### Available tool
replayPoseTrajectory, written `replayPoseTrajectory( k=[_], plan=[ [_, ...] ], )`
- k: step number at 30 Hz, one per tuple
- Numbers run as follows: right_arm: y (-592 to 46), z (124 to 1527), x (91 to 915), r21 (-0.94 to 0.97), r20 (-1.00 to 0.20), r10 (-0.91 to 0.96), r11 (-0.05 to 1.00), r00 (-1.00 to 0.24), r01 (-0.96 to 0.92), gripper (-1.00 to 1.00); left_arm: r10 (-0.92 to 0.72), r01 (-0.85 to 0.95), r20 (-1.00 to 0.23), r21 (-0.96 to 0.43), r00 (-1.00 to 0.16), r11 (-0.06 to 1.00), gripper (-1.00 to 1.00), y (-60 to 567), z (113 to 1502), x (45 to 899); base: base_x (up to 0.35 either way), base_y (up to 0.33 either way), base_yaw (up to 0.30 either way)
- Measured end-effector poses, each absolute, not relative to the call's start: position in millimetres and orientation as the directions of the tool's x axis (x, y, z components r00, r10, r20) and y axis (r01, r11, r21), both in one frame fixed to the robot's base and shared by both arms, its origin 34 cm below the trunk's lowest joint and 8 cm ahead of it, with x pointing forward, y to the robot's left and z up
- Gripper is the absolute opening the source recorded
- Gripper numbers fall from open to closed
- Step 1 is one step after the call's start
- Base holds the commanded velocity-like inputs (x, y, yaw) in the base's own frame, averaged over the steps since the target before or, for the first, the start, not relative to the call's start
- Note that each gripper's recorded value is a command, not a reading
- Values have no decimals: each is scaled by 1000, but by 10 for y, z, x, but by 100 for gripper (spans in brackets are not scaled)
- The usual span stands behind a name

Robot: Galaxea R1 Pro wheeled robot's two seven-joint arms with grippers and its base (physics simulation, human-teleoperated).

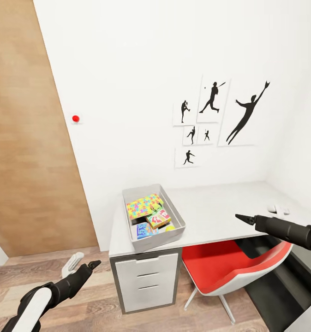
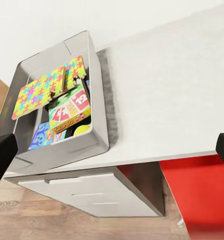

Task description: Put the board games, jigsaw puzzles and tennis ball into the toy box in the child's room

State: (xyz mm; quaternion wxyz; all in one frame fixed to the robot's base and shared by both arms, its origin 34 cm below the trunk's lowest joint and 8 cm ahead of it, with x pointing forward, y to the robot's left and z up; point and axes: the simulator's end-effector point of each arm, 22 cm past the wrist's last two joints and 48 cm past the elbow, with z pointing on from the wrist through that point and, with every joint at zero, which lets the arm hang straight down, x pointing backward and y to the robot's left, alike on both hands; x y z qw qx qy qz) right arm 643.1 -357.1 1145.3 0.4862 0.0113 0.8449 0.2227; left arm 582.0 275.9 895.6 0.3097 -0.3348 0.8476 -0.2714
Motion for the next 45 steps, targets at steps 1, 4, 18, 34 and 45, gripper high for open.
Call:
replayPoseTrajectory(
  k=[1,4,18,34,45],
  plan=[
    [-3571,11449,6429,387,-816,235,901,-527,-197,100,-736,-400,-343,-667,-584,629,100,2763,8954,5819,-2,0,-1],
    [-3570,11439,6424,388,-816,236,901,-528,-197,100,-736,-401,-344,-666,-583,629,100,2768,8952,5817,-1,0,0],
    [-3533,11446,6407,397,-813,235,893,-532,-212,100,-746,-433,-316,-656,-587,618,100,2790,8804,5747,-28,35,0],
    [-3394,11500,6369,428,-812,239,864,-533,-264,100,-749,-445,-307,-651,-587,615,100,2806,8750,5722,-105,171,0],
    [-3003,11716,6195,500,-814,234,750,-532,-434,100,-761,-462,-300,-649,-575,605,100,2873,8715,5705,-11,21,0]
  ],
)
